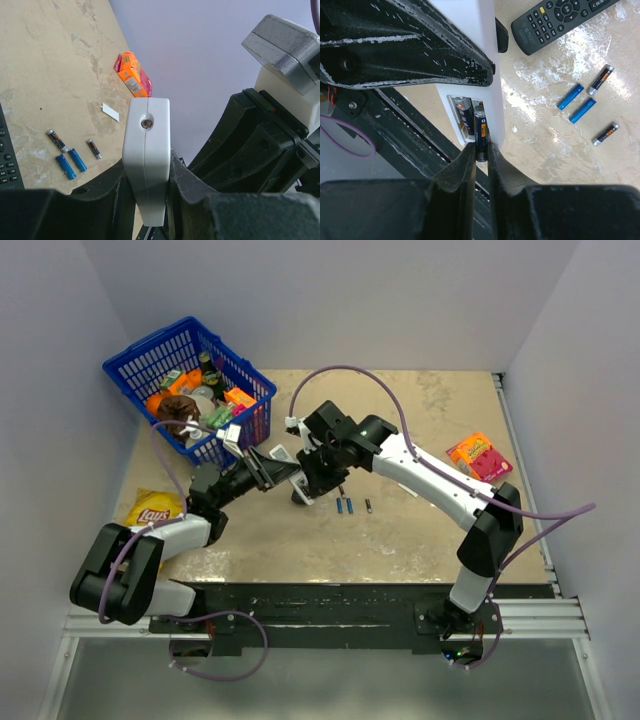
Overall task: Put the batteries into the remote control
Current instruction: Load the battery into the remote control.
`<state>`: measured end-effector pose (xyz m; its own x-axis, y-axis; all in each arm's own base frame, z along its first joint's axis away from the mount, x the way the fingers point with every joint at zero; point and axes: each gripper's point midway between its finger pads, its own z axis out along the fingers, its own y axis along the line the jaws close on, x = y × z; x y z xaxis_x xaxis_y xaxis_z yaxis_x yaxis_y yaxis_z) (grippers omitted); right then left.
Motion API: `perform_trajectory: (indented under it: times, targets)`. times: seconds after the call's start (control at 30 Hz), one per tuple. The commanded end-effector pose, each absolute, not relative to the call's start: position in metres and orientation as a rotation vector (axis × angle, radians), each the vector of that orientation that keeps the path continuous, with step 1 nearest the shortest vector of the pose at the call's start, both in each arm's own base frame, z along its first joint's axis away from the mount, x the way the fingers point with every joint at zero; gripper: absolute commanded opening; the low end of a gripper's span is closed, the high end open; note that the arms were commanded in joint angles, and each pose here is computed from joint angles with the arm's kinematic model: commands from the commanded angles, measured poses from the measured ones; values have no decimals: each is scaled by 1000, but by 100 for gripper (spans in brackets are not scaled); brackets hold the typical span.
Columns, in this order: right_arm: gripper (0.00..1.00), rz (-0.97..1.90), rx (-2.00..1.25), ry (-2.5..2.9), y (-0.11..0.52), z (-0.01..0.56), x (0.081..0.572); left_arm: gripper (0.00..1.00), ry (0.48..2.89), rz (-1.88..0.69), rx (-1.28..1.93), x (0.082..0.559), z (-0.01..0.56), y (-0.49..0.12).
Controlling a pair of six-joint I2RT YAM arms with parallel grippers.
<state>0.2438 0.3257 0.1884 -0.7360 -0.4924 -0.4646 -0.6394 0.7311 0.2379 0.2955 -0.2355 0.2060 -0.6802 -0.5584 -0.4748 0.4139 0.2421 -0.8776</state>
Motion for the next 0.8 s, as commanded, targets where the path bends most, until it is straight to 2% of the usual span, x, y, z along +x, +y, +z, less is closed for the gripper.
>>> perform_trajectory:
  times: [0.0,0.33,0.77]
  targets:
    - [17,557,-814,2513,330,207,254,0,1614,-1600,-79,288,233,-237]
    - [27,563,-813,2506,332,209,254,0,1621,-1669,-145,285,231,-239]
    - [27,569,-796,2460,336,224,259,0,1626,-1786,-280,282,225,-238]
